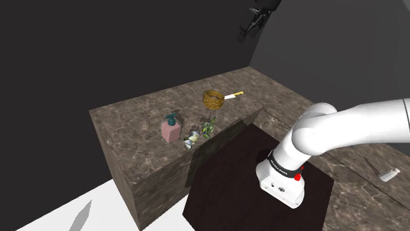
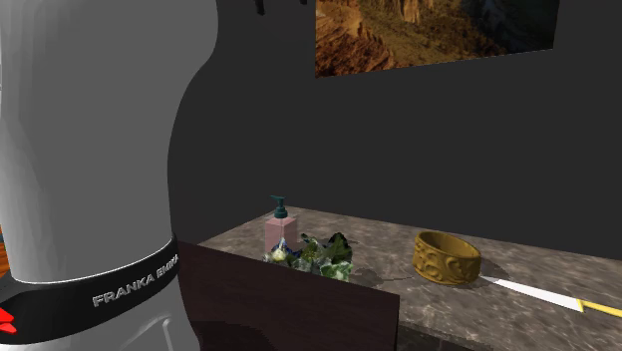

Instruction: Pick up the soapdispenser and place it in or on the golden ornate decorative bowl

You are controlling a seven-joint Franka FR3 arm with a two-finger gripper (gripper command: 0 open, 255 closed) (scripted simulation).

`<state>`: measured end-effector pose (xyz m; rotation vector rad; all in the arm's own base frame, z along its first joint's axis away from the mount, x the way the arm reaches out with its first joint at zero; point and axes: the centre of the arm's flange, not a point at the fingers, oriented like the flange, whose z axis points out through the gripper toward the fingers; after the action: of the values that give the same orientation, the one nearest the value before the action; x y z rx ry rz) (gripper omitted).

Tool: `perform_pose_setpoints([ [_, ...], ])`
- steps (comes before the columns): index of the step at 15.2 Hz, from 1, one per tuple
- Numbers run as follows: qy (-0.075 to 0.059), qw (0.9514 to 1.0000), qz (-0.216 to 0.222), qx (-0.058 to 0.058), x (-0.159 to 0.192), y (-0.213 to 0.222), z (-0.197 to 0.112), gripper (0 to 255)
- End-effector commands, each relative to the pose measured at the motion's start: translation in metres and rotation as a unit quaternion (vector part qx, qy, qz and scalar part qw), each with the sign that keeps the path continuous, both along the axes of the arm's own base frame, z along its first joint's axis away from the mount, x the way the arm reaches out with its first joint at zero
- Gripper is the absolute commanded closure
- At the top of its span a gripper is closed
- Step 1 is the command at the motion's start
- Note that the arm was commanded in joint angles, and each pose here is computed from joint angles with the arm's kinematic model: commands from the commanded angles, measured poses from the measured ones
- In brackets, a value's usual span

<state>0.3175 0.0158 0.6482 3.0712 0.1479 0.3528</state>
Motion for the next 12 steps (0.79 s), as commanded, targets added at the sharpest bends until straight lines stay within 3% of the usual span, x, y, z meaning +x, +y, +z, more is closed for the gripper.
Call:
perform_pose_setpoints([
  [1, 0.0, 1.0, 0.0, 0.0, 0.0, 0.0, 0.0, 0],
  [12, 0.023, 0.9997, 0.006, -0.009, 0.073, 0.047, -0.12, 0],
])
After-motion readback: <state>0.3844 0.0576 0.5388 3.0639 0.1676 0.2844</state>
